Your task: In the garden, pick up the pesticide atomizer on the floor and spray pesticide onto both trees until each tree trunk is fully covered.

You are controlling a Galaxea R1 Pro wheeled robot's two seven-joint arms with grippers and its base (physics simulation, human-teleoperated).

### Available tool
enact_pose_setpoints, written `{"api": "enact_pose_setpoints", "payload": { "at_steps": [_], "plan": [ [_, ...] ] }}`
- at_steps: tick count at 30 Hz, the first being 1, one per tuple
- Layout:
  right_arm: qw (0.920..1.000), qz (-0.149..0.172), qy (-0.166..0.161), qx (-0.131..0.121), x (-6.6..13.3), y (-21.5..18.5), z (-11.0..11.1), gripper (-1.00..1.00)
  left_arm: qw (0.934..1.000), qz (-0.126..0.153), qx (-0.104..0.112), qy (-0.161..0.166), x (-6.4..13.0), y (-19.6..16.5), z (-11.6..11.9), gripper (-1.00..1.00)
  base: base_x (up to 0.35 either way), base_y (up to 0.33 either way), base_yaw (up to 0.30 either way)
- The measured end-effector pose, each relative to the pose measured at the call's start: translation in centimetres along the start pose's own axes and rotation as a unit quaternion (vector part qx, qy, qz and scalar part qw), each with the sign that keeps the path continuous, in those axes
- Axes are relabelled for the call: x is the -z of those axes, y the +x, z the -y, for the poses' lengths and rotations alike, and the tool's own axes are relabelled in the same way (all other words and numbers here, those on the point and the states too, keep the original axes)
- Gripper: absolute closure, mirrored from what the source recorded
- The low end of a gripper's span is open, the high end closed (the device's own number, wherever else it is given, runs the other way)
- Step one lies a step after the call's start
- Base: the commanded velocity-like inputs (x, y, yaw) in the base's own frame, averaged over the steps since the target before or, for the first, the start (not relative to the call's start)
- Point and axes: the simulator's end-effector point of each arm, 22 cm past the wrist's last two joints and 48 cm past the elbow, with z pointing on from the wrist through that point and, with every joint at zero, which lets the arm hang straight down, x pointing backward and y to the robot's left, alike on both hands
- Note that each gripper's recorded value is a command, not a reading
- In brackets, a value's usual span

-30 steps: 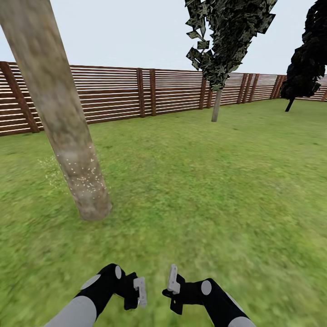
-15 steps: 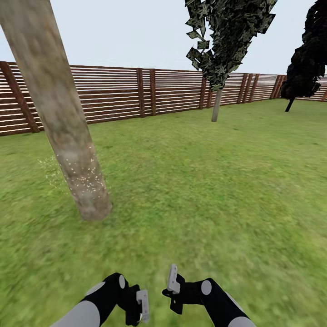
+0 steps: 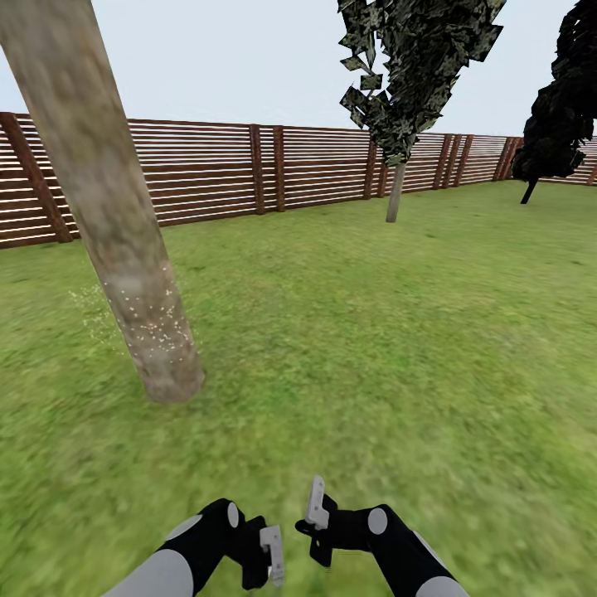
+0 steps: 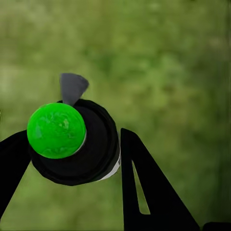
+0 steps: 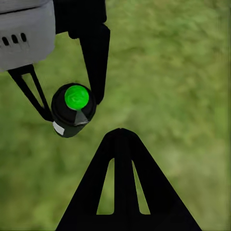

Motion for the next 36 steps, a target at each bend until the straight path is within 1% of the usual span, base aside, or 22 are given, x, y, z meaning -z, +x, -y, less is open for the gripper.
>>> {"api": "enact_pose_setpoints", "payload": {
  "at_steps": [6, 10, 13, 16, 17, 19, 23, 26, 29, 33, 34, 36],
  "plan": [
    [1.0, 0.0, 0.0, 0.0, 0.0, 0.0, 0.0, 1.0, 0.9999, 0.007, 0.002, -0.012, 0.0, -0.3, -0.5, 1.0, 0.0, 0.0, 0.0],
    [1.0, 0.0, 0.0, 0.0, 0.0, 0.0, 0.0, 1.0, 0.9996, 0.023, 0.014, -0.01, 0.0, -1.0, -0.5, 1.0, 0.0, 0.0, 0.0],
    [1.0, 0.001, 0.0, -0.001, 0.0, 0.0, 0.0, 1.0, 0.9988, 0.041, 0.027, -0.007, 0.1, -1.7, -0.4, 1.0, 0.0, 0.0, 0.0],
    [1.0, 0.0, 0.0, -0.001, 0.0, 0.0, 0.0, 1.0, 0.9981, 0.057, 0.019, -0.007, 0.1, -2.4, -0.4, 1.0, 0.0, 0.0, 0.0],
    [1.0, 0.0, 0.0, -0.001, 0.0, 0.0, 0.0, 1.0, 0.9979, 0.062, 0.02, -0.007, 0.2, -2.6, -0.4, 1.0, 0.0, 0.0, 0.0],
    [1.0, 0.0, 0.0, -0.001, 0.0, 0.0, 0.0, 1.0, 0.997, 0.072, 0.028, -0.008, 0.2, -3.0, -0.4, 1.0, 0.0, 0.0, 0.0],
    [1.0, 0.0, 0.0, -0.001, 0.0, 0.0, 0.0, 1.0, 0.9963, 0.078, 0.034, -0.008, 0.3, -3.3, -0.5, 1.0, 0.0, 0.0, 0.0],
    [1.0, 0.0, 0.0, -0.001, 0.0, 0.0, 0.0, 1.0, 0.9948, 0.092, 0.044, -0.009, 0.4, -3.9, -0.6, 1.0, 0.0, 0.0, 0.0],
    [1.0, 0.0, 0.0, -0.001, 0.0, 0.0, 0.0, 1.0, 0.9944, 0.095, 0.046, -0.009, 0.4, -4.1, -0.6, 1.0, 0.0, 0.0, 0.0],
    [1.0, 0.0, 0.0, -0.001, 0.0, 0.0, 0.0, 1.0, 0.9939, 0.102, 0.04, -0.008, 0.5, -4.4, -0.5, 1.0, 0.0, 0.0, 0.0],
    [1.0, 0.0, 0.0, -0.001, 0.0, 0.0, 0.0, 1.0, 0.9939, 0.103, 0.038, 0.005, 0.5, -4.4, 0.1, 1.0, 0.0, 0.0, 0.0],
    [1.0, 0.0, 0.0, -0.001, 0.0, 0.0, 0.0, 1.0, 0.9938, 0.104, 0.037, 0.014, 0.5, -4.4, 0.4, 1.0, 0.0, 0.0, 0.0]
  ]
}}
